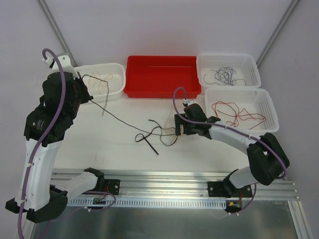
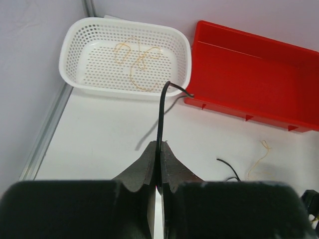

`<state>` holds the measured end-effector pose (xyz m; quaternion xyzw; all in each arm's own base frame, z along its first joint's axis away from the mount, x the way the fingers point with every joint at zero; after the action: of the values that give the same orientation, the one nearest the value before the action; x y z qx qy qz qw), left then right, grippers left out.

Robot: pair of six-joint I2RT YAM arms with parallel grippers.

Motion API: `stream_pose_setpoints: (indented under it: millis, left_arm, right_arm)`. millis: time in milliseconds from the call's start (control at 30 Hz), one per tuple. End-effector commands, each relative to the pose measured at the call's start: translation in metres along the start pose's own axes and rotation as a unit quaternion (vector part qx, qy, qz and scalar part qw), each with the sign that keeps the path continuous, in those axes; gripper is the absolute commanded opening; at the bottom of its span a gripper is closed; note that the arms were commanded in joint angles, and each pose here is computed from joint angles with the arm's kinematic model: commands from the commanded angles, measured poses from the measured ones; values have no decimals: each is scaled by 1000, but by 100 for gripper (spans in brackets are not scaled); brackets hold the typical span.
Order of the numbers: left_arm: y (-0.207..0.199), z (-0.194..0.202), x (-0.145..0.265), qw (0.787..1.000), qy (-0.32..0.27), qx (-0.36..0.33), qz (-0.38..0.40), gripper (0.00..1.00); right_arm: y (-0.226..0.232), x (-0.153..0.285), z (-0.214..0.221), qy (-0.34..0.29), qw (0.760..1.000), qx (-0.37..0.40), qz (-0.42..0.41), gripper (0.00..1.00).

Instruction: Untangle the cables

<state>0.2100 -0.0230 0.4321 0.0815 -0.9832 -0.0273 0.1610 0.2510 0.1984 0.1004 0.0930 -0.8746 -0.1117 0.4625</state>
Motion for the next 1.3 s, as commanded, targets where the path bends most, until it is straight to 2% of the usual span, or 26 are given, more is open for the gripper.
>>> stream_pose_setpoints:
  millis: [0,100,333,500,600,767,933,1267]
  left_arm:
    - [-21,0,-4,997,5,-15,79,0]
    - [-35,30,-25,994,47,-30,93,0]
    - [-47,93,-67,987,130,-61,68,0]
    - [-35,136,-93,976,193,-96,-1,0]
    - [-32,145,-98,975,210,-72,-2,0]
    - [-36,132,-97,978,198,-58,16,0]
    - [-32,106,-84,986,156,-51,27,0]
    - [-11,35,-43,998,46,-43,16,0]
  right_arm:
    - [21,26,-5,7,997,29,-75,94]
    - [30,48,-15,-14,994,41,-97,95]
    - [40,112,-46,-79,986,57,-136,96]
    - [26,143,-62,-135,983,63,-104,97]
    - [22,154,-60,-142,982,62,-107,98]
    - [19,142,-49,-120,983,81,-110,97]
    - [30,112,-18,-49,980,97,-164,97]
    - [11,49,24,37,993,64,-93,96]
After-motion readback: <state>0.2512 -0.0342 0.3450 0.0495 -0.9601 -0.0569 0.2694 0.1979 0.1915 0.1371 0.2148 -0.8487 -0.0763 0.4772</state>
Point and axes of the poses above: each gripper's point midway between its finger pads, its own x axis back along the fingers, its own y axis along the line the jaws close on, z = x × y, the point moved 5 cm from there along x, back along the fingers, and after that the axes turned 12 degrees about -x, right-handed, at the moved point
